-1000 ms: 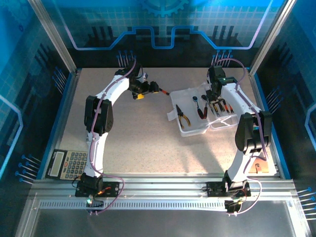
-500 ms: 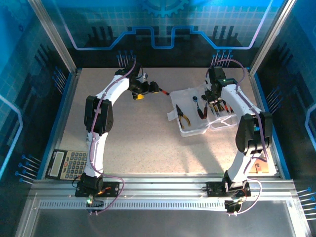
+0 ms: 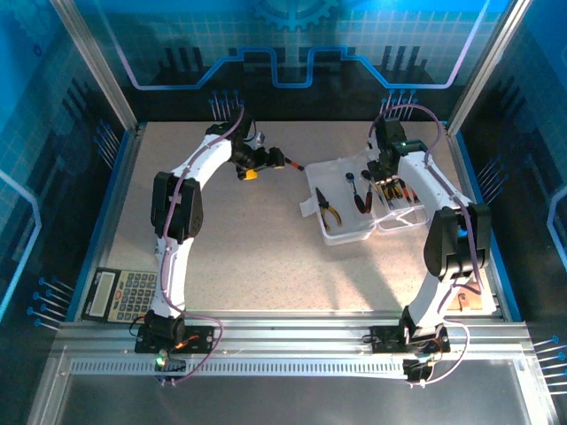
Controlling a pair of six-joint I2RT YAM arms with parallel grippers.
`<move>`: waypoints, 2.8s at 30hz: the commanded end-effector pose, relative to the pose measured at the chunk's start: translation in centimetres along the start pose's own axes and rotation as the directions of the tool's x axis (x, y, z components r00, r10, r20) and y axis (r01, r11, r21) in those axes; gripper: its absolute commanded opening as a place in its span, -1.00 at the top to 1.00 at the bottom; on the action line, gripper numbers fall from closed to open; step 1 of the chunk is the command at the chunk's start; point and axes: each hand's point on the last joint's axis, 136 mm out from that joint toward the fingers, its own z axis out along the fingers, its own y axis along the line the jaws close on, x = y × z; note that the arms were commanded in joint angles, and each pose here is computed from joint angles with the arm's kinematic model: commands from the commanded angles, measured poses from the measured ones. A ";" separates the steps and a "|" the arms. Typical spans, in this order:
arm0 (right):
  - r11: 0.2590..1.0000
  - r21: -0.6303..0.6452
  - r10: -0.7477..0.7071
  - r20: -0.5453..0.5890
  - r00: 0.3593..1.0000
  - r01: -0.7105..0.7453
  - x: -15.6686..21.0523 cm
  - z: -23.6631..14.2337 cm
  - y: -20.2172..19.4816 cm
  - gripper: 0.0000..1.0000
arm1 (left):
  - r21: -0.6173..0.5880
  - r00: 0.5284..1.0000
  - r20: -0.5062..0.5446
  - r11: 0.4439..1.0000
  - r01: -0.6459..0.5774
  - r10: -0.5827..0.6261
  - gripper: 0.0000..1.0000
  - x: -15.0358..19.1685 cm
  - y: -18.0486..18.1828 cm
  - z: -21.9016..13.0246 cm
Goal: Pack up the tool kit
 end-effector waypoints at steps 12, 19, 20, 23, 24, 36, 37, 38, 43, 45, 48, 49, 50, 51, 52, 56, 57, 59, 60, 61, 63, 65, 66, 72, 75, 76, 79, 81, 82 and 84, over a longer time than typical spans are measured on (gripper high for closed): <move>0.995 -0.092 0.051 0.103 0.993 -0.041 -0.1 -5.0 1.2 -0.41 | -0.015 0.999 0.031 0.999 -0.035 0.035 -0.99 -0.9 -1.0 -2.6; 0.968 -0.246 0.090 0.153 0.984 -0.050 1.1 -7.6 3.7 -0.99 | -0.122 0.997 0.065 0.992 -0.026 0.034 -0.98 -3.0 -0.1 0.2; 0.964 -0.263 0.091 0.156 0.983 -0.047 1.3 -7.9 4.0 -0.99 | -0.142 0.996 0.078 0.990 -0.020 0.032 -0.99 -3.5 -0.1 0.5; 0.959 -0.280 0.087 0.158 0.983 -0.040 1.8 -8.4 4.3 -0.99 | -0.166 0.993 0.117 0.986 -0.008 0.028 -0.98 -4.6 -0.5 1.5; 0.958 -0.283 0.087 0.161 0.983 -0.038 1.9 -8.6 4.3 -0.99 | -0.148 0.991 0.133 0.989 -0.004 0.023 -0.98 -5.0 -1.0 1.9; 0.955 -0.292 0.102 0.157 0.982 -0.052 3.0 -9.0 4.5 -0.99 | 0.190 0.947 0.320 0.981 -0.029 -0.034 -0.98 -8.9 -7.8 4.9; 0.954 -0.294 0.102 0.154 0.983 -0.053 3.2 -9.0 4.6 -0.99 | 0.201 0.942 0.333 0.979 -0.037 -0.033 -0.99 -9.1 -8.0 5.0; 0.954 -0.295 0.103 0.150 0.983 -0.054 3.3 -8.9 4.6 -0.99 | 0.218 0.937 0.349 0.975 -0.048 -0.032 -0.98 -9.4 -8.3 5.0; 0.952 -0.301 0.105 0.145 0.984 -0.057 3.3 -8.9 4.8 -0.99 | 0.290 0.932 0.359 0.955 -0.056 -0.055 -0.98 -10.1 -8.5 7.1; 0.953 -0.299 0.104 0.145 0.984 -0.056 3.3 -8.9 4.7 -0.99 | 0.315 0.937 0.343 0.948 -0.050 -0.065 -0.98 -10.0 -8.3 8.2; 0.954 -0.293 0.100 0.143 0.985 -0.054 3.4 -9.0 4.6 -0.99 | 0.335 0.941 0.332 0.941 -0.050 -0.068 -0.98 -9.7 -8.2 9.4; 0.955 -0.292 0.098 0.142 0.985 -0.053 3.4 -9.0 4.6 -0.99 | 0.336 0.943 0.325 0.940 -0.050 -0.066 -0.98 -9.5 -8.2 9.7; 0.955 -0.291 0.097 0.139 0.985 -0.053 3.4 -9.0 4.6 -0.99 | 0.332 0.945 0.321 0.942 -0.049 -0.064 -0.98 -9.3 -8.1 9.8; 0.956 -0.290 0.096 0.140 0.985 -0.052 3.5 -9.0 4.6 -0.99 | 0.327 0.947 0.315 0.944 -0.046 -0.063 -0.98 -9.2 -8.0 9.9; 0.956 -0.290 0.096 0.137 0.986 -0.052 3.5 -9.0 4.6 -0.99 | 0.316 0.949 0.308 0.948 -0.042 -0.061 -0.98 -9.0 -7.8 9.9; 0.957 -0.286 0.097 0.143 0.985 -0.052 3.5 -9.1 4.5 -0.99 | 0.226 0.957 0.286 0.974 -0.027 -0.040 -0.98 -7.8 -6.5 9.0; 0.957 -0.286 0.098 0.145 0.985 -0.053 3.5 -9.2 4.5 -0.99 | 0.196 0.959 0.281 0.980 -0.020 -0.037 -0.98 -7.5 -5.9 8.6; 0.957 -0.287 0.099 0.150 0.984 -0.052 3.5 -9.3 4.4 -0.99 | 0.134 0.966 0.257 0.991 0.003 -0.037 -0.98 -6.5 -4.4 8.1; 0.956 -0.289 0.100 0.151 0.983 -0.053 3.5 -9.3 4.5 -0.99 | 0.103 0.969 0.244 0.994 0.018 -0.043 -0.98 -6.0 -3.7 7.9; 0.956 -0.290 0.100 0.154 0.983 -0.052 3.5 -9.4 4.5 -0.99 | 0.068 0.972 0.231 0.997 0.034 -0.049 -0.98 -5.4 -2.7 7.6; 0.954 -0.294 0.104 0.158 0.982 -0.054 3.5 -9.5 4.5 -0.99 | 0.013 0.977 0.202 0.998 0.061 -0.062 -0.99 -4.2 -1.0 7.0; 0.953 -0.298 0.107 0.165 0.980 -0.054 3.5 -9.7 4.6 -0.99 | -0.056 0.979 0.191 0.995 0.079 -0.068 -0.98 -3.1 0.6 5.6; 0.953 -0.299 0.110 0.169 0.979 -0.055 3.5 -9.8 4.5 -0.99 | -0.081 0.980 0.190 0.993 0.083 -0.066 -0.98 -2.6 1.1 4.9; 0.947 -0.315 0.120 0.171 0.978 -0.061 3.7 -9.6 4.9 -0.99 | -0.304 0.984 0.179 0.952 0.040 0.016 -0.98 -0.9 3.5 -0.1; 0.943 -0.327 0.127 0.171 0.977 -0.065 3.6 -9.4 5.2 -0.99 | -0.386 0.988 0.148 0.923 0.018 0.043 -0.98 -0.8 4.3 -1.3; 0.941 -0.331 0.128 0.171 0.977 -0.065 3.6 -9.3 5.3 -0.99 | -0.402 0.990 0.136 0.915 0.012 0.047 -0.98 -0.8 4.5 -1.3; 0.938 -0.339 0.132 0.171 0.976 -0.067 3.7 -9.2 5.5 -0.99 | -0.421 0.995 0.097 0.907 0.005 0.040 -0.98 -0.9 4.6 -0.8; 0.937 -0.342 0.132 0.171 0.976 -0.067 3.7 -9.2 5.5 -0.99 | -0.421 0.996 0.083 0.907 -0.005 0.044 -0.97 -1.1 4.2 -0.3; 0.937 -0.343 0.132 0.171 0.977 -0.066 3.7 -9.2 5.6 -0.99 | -0.413 0.995 0.081 0.910 -0.014 0.052 -0.97 -1.2 3.8 0.2; 0.937 -0.344 0.127 0.168 0.977 -0.063 3.8 -9.1 5.6 -0.99 | -0.389 0.994 0.086 0.921 -0.024 0.062 -0.97 -1.5 2.9 0.9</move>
